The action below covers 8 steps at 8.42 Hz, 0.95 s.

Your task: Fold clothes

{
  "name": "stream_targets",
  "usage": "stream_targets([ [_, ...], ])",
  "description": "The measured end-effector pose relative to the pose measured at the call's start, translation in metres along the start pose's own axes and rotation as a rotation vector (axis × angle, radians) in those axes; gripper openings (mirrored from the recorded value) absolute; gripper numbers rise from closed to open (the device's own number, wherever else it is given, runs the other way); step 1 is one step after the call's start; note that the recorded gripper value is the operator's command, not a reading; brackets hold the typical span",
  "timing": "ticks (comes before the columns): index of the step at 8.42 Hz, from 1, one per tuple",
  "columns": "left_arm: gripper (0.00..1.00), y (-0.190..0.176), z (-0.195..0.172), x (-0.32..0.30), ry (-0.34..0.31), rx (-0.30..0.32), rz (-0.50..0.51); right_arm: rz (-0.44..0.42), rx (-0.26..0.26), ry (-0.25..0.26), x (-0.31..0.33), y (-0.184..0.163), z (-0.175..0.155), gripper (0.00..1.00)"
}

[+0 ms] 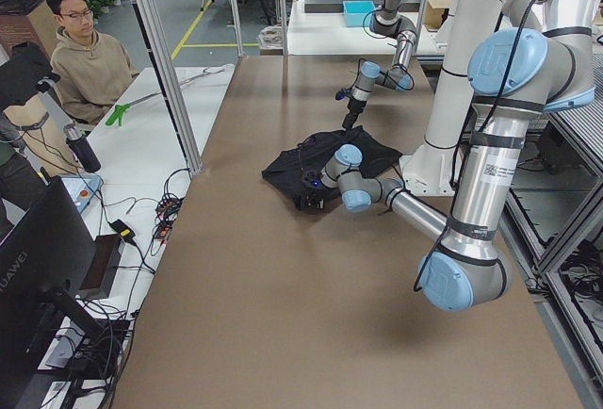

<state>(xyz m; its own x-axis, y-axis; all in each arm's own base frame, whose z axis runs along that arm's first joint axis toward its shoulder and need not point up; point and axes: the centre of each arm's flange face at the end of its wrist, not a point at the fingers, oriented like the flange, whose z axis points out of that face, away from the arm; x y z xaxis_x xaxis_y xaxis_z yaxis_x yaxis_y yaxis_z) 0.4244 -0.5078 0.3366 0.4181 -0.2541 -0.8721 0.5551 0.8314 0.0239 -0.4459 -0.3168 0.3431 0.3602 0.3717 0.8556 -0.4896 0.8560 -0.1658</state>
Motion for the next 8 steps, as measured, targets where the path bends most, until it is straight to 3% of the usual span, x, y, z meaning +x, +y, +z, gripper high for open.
stream_targets([
  [4, 0.00, -0.135, 0.085, 0.132, -0.086, 0.080, 0.017, -0.007, 0.038, -0.038, -0.012, 0.005, -0.004, 0.95],
  [5, 0.62, -0.152, 0.095, 0.177, -0.103, 0.086, 0.016, -0.010, 0.044, -0.048, -0.015, 0.008, -0.004, 0.95],
  [6, 1.00, -0.160, 0.099, 0.204, -0.112, 0.089, 0.015, -0.015, 0.051, -0.055, -0.017, 0.014, -0.004, 0.95],
  [8, 1.00, -0.163, 0.102, 0.222, -0.119, 0.091, 0.017, -0.034, 0.064, -0.066, -0.020, 0.020, -0.003, 0.95],
])
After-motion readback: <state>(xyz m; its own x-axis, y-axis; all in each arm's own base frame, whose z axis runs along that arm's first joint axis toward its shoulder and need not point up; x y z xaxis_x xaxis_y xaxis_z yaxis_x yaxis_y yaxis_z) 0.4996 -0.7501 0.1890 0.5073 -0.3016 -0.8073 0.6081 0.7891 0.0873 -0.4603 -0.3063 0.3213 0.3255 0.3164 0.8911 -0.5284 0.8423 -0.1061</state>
